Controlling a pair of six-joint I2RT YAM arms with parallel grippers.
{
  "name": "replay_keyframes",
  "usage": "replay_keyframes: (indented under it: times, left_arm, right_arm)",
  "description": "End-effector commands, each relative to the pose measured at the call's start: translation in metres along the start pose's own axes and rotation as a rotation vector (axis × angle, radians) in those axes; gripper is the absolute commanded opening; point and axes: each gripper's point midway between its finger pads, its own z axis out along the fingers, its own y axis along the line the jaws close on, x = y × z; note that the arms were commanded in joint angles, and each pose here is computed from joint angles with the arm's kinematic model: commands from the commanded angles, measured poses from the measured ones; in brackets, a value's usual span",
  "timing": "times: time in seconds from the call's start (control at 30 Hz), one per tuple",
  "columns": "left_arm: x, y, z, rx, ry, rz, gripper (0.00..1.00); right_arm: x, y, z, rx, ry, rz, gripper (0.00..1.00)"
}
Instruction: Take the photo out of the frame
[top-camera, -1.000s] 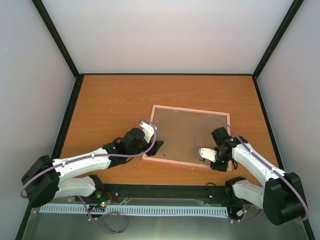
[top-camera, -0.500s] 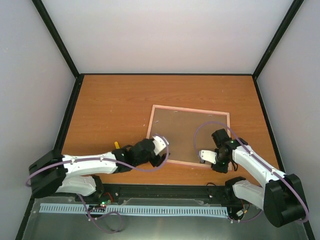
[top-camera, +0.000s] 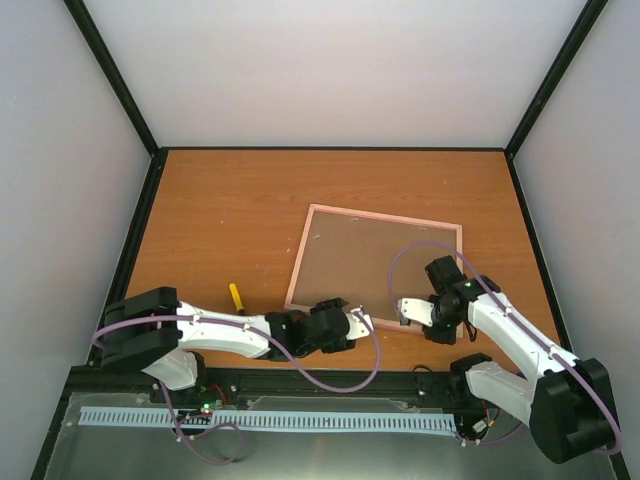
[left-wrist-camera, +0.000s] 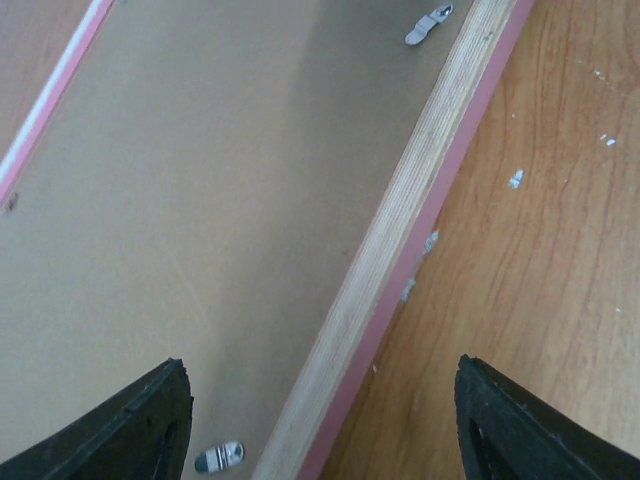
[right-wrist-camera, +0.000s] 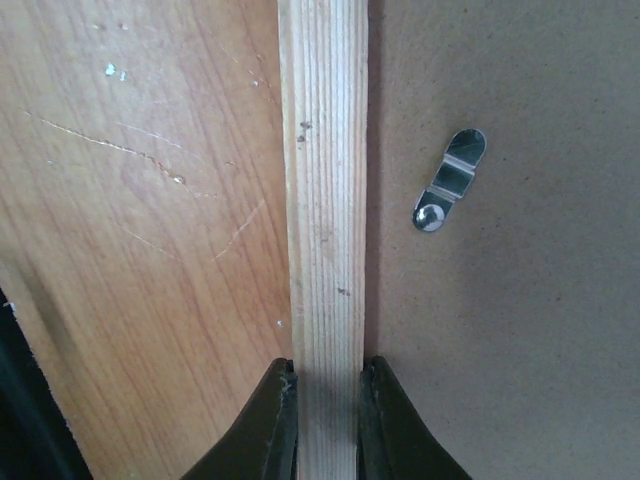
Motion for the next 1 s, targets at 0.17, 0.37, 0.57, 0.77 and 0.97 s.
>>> replay_keyframes:
  times: [0.17,0.37,0.57,0.77,0.97]
  left_arm:
    - [-0.028,-0.006,0.015,-0.055,-0.001,0.280,0.71]
    - [-0.033,-0.003,0.022,-0.132,0.002,0.370,0.66]
    - [-0.032,0.006,0.014,-0.219,-0.025,0.428,0.67]
    - [-0.038,0.016,0.008,-0.296,-0.066,0.464,0.67]
    - [-0.052,0.023,0.006,-0.356,-0.111,0.512,0.56]
  right_arm:
    - [-0.019,-0.012,-0.026,0.032,-0.073,0.030,0.03]
    - [-0.036,-0.012,-0.055,0.025,-0.150,0.048,0.03]
    - [-0.049,-0.013,-0.072,0.013,-0.208,0.076,0.03]
    - [-0.061,-0.009,-0.085,-0.011,-0.270,0.100,0.03]
    - [-0.061,-0.007,-0.088,-0.010,-0.280,0.106,0.03]
